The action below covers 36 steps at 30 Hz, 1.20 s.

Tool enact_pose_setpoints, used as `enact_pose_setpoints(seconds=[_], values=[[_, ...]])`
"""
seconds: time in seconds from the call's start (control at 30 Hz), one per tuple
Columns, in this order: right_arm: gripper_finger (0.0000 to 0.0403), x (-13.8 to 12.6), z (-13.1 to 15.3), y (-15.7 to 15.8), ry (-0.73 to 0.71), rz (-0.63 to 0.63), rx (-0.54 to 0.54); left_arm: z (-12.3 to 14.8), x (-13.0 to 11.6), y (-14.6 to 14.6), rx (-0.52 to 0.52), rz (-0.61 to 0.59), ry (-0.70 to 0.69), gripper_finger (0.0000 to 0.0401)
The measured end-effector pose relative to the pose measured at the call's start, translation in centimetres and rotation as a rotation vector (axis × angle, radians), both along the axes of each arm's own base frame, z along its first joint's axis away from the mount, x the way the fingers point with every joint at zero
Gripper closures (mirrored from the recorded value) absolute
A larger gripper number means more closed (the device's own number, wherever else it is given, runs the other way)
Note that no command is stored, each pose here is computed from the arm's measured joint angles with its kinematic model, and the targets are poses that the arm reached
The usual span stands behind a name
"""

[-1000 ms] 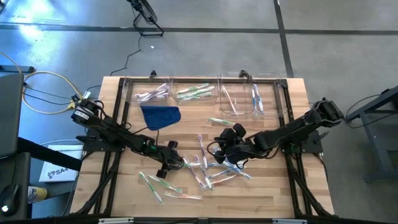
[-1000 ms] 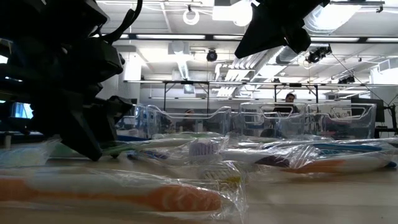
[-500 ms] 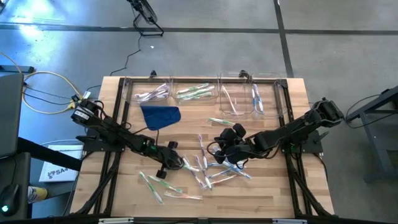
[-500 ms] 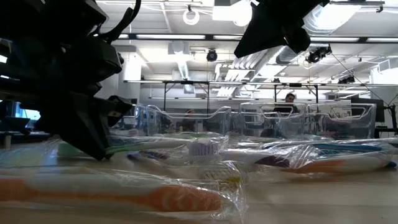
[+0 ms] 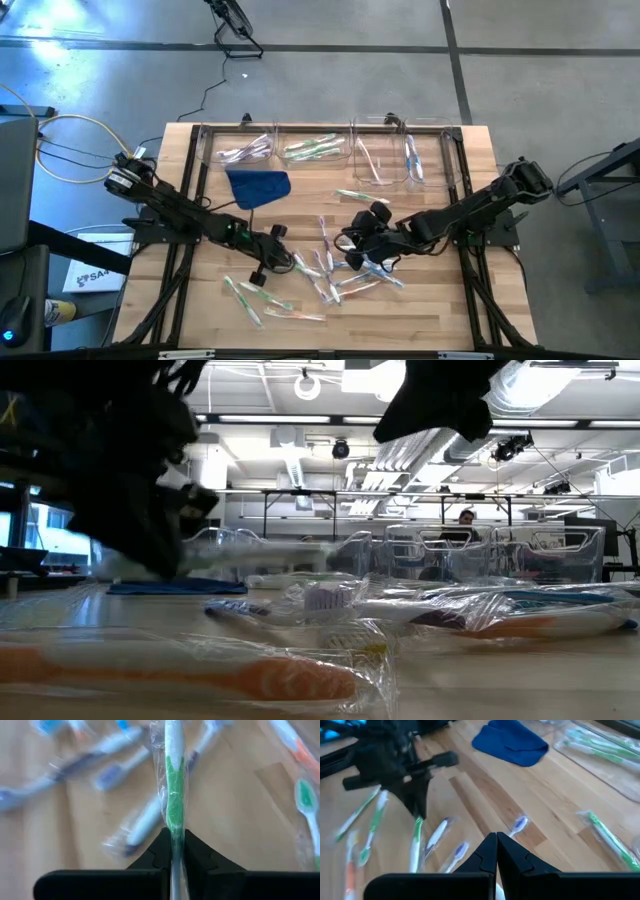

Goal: Pick & Place Toothbrushes
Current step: Put the green toothbrush into the middle left transparent bin

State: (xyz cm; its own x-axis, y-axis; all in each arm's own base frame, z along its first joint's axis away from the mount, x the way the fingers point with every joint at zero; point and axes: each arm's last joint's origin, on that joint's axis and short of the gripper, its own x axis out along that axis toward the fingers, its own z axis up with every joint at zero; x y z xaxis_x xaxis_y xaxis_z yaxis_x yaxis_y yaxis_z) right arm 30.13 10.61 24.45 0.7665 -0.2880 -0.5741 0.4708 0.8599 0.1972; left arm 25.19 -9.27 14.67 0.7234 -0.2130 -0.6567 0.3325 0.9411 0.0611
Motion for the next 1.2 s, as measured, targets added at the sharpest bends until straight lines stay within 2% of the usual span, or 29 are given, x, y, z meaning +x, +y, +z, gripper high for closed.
enact_pose_setpoints(seconds=[0.37, 0.6, 0.7, 0.83, 1.1, 1.2], values=[[0.04, -0.8, 2.0, 0.4, -0.076, 0.039, -0.015, 8.2, -0.8, 3.6, 0.333, 0.142, -0.086, 0.0384], [0.04, -0.9, 2.1, 0.8, -0.084, 0.061, -0.017, 11.7, -1.5, 7.1, 0.548, 0.271, -0.157, 0.0384], [0.04, -0.9, 2.2, 1.1, -0.098, 0.072, -0.019, 12.6, -1.7, 8.8, 0.578, 0.316, -0.16, 0.0384], [0.04, -1.1, 2.2, 1.4, -0.101, 0.086, -0.022, 13.6, -1.5, 11.3, 0.566, 0.348, -0.17, 0.0384], [0.04, -1.1, 2.2, 1.4, -0.096, 0.077, -0.038, 15.1, -1.8, 17.0, 0.518, 0.447, -0.186, 0.0384], [0.04, -1.2, 2.1, 1.4, -0.091, 0.077, -0.046, 15.5, -1.9, 19.0, 0.46, 0.444, -0.205, 0.0384]])
